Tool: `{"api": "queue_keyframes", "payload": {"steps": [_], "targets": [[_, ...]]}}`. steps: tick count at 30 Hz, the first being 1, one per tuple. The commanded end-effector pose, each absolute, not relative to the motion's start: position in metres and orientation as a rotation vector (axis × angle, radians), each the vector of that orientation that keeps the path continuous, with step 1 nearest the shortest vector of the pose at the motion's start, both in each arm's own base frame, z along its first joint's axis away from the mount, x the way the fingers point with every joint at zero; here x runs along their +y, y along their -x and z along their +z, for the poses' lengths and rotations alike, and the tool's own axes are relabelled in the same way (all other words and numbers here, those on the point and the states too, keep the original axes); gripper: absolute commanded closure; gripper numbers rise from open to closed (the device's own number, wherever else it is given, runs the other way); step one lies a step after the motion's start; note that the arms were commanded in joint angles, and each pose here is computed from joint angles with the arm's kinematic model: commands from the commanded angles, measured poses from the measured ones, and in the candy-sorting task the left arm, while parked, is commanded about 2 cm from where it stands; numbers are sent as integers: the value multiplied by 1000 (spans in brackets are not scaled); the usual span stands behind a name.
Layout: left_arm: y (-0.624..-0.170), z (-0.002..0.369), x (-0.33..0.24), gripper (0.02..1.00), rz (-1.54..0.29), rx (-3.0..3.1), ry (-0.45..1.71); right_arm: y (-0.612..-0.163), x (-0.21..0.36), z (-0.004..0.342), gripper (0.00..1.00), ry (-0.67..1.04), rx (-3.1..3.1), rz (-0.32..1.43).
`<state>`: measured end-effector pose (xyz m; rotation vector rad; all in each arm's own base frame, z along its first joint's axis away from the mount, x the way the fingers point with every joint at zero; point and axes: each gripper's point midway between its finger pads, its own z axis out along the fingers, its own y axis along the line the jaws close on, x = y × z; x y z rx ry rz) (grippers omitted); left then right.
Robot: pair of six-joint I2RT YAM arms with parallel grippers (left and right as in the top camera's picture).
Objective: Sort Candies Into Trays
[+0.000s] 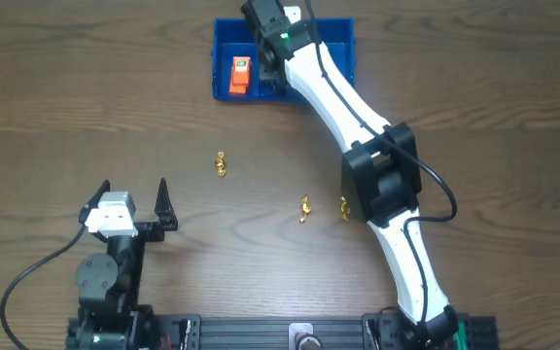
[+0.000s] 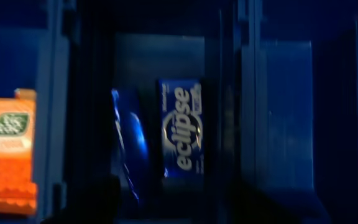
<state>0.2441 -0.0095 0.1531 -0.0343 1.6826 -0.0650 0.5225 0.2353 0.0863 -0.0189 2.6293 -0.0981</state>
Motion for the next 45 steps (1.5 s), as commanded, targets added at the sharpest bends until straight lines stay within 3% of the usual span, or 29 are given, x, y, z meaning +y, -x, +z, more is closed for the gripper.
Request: {"api": "queue_keyframes", "payload": {"steps": [1, 5, 12, 18, 30, 34, 38, 41, 45], "targets": [[-243, 135, -9, 20, -54, 1735, 28, -491, 276, 142, 354, 68, 2569, -30], [-243, 135, -9, 20, -54, 1735, 28, -438, 323, 147, 336, 139, 2624, 23], [-243, 135, -9, 20, -54, 1735, 28, -360, 372, 100, 303, 185, 2781, 51], [-243, 135, -9, 20, -54, 1735, 28, -350, 374, 48, 312, 107, 2837, 55], [-243, 135, -9, 20, -54, 1735, 28, -342, 375, 4, 325, 24, 2915, 26], [-243, 135, -9, 20, -54, 1735, 28, -340, 377, -6, 413, 19, 2942, 38], [-243, 135, -9, 20, -54, 1735, 28, -341, 377, -6, 641, 16, 2939, 41], [-243, 135, -9, 23, -54, 1735, 28, -341, 376, -8, 746, 15, 2942, 36], [-243, 135, -9, 20, -54, 1735, 28, -341, 376, -8, 812, 14, 2942, 36]]}}
